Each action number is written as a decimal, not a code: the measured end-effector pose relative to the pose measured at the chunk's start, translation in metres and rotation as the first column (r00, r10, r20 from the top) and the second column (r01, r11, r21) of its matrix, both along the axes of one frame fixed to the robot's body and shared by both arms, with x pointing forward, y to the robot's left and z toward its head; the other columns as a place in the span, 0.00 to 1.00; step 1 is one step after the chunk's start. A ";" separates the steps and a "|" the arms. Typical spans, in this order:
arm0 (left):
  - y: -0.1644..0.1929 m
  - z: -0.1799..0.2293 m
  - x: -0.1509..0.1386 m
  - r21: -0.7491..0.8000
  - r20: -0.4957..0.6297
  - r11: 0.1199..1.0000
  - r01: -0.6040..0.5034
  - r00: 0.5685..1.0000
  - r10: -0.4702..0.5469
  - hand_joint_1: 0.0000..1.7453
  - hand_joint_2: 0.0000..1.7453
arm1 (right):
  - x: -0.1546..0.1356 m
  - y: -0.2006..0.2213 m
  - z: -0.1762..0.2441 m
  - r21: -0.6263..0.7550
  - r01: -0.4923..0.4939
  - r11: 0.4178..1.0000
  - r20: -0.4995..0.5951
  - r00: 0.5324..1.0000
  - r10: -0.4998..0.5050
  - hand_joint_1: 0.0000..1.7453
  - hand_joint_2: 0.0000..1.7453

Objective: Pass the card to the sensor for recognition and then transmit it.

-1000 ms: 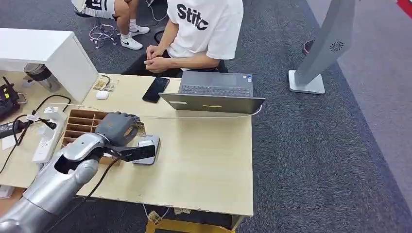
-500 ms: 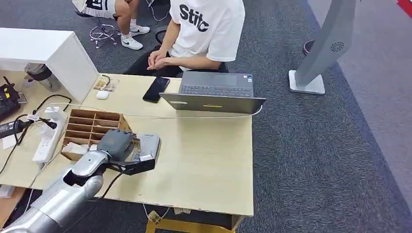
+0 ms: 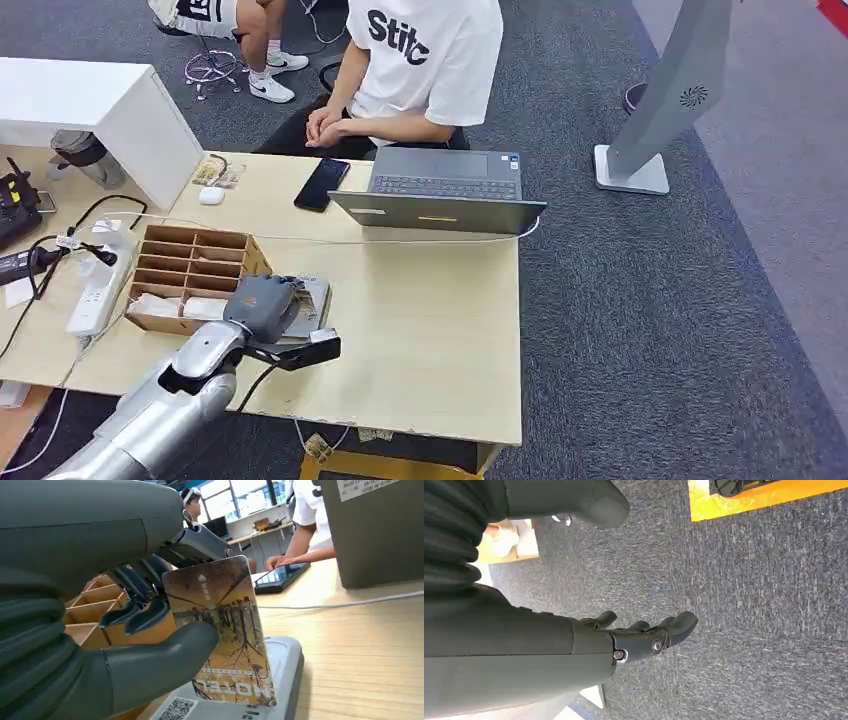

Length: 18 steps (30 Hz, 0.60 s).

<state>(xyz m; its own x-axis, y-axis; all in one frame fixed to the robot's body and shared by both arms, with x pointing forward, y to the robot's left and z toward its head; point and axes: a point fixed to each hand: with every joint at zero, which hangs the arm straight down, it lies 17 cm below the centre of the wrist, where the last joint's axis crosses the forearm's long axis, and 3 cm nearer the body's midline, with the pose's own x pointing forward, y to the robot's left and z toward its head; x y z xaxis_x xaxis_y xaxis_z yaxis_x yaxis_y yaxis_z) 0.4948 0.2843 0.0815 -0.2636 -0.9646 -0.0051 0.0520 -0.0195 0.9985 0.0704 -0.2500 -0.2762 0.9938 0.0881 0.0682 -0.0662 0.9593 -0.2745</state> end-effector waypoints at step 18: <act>0.035 0.193 0.023 -0.204 0.432 0.979 0.003 0.898 0.087 1.00 1.00 | 0.003 0.000 0.000 -0.005 -0.012 1.000 0.019 1.000 0.012 0.00 1.00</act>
